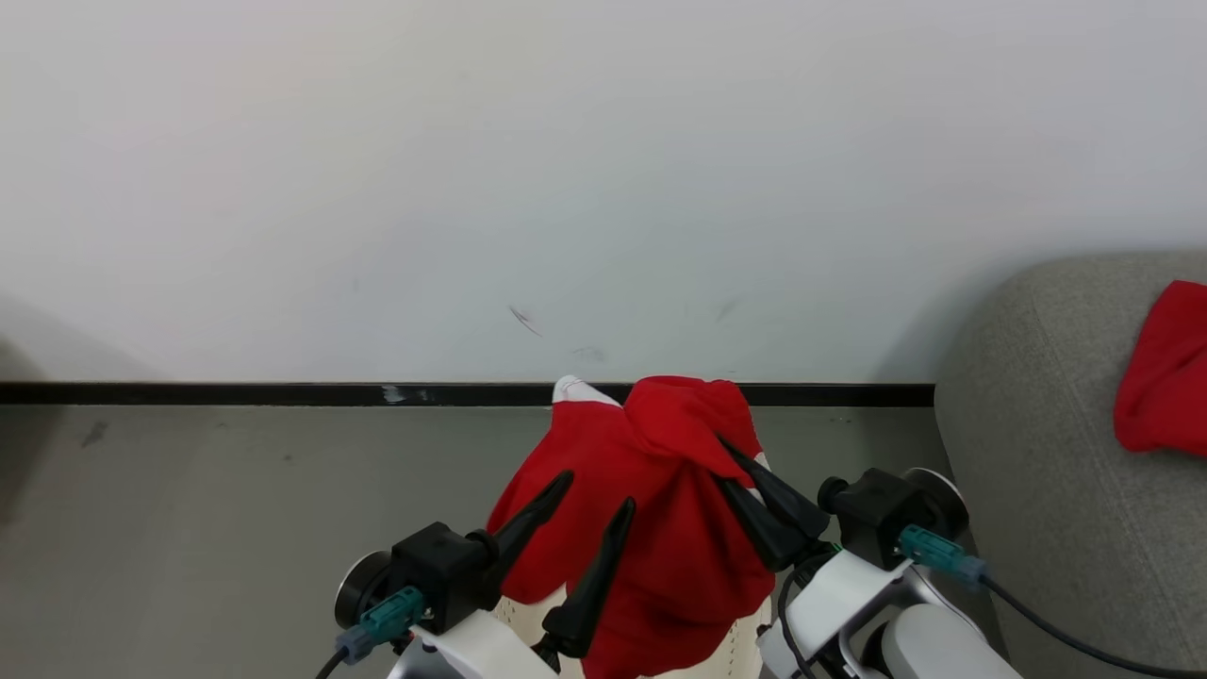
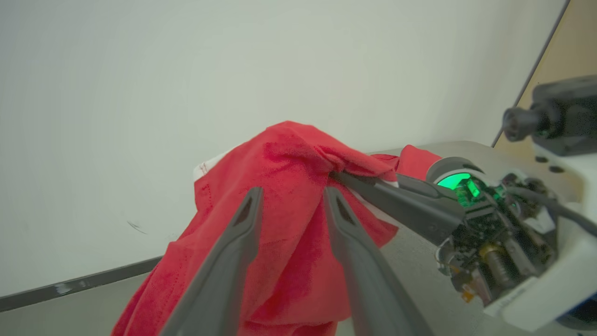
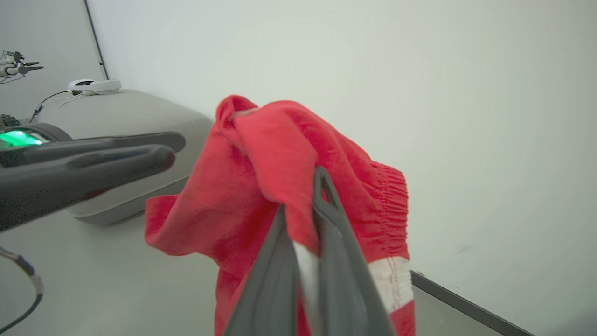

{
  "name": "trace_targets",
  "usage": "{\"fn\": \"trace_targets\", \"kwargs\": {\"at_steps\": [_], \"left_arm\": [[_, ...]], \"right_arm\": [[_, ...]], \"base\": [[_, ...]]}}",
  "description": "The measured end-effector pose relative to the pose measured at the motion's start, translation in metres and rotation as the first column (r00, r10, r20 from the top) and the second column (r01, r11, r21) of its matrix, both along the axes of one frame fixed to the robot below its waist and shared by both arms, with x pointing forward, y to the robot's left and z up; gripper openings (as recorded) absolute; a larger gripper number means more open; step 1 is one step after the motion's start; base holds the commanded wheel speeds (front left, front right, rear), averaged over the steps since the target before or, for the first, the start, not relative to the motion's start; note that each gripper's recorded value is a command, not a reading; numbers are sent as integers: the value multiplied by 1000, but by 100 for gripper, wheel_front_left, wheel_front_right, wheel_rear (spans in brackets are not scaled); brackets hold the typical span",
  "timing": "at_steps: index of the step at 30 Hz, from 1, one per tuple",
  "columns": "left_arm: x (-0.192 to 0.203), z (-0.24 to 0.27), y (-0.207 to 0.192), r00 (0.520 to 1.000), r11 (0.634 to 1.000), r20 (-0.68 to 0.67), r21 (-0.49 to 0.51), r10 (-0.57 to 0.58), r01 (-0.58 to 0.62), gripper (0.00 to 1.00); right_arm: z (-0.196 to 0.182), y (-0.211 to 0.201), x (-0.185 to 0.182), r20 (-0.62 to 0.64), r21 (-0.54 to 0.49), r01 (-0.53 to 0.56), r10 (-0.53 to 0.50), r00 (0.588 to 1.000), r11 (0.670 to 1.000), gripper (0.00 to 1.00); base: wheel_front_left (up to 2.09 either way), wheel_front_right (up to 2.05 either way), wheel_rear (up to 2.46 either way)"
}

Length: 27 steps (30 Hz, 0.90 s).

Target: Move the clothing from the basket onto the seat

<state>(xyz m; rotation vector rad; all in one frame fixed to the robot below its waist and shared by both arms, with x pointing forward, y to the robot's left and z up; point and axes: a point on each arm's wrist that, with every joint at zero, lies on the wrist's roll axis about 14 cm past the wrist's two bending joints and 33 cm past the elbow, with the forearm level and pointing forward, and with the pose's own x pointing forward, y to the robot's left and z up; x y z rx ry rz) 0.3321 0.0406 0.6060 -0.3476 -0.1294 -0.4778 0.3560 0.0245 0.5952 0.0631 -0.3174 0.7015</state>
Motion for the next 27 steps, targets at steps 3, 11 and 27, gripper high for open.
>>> {"fn": "trace_targets", "kwargs": {"at_steps": [3,11,27], "left_arm": [[-1,-7,-3,1000,1000,-17,12,-17,17,100],[-2,-13,-27,994,995,-31,21,-102,102,100],[-7,-28,-85,947,949,-73,15,-314,316,100]], "right_arm": [[-1,-18,7,2,-7,54,-54,999,998,0],[-6,-61,14,3,-15,191,-191,982,981,0],[-12,-158,4,37,-61,483,-481,876,874,0]], "base": [[0,0,0],[0,0,0],[0,0,0]]}}
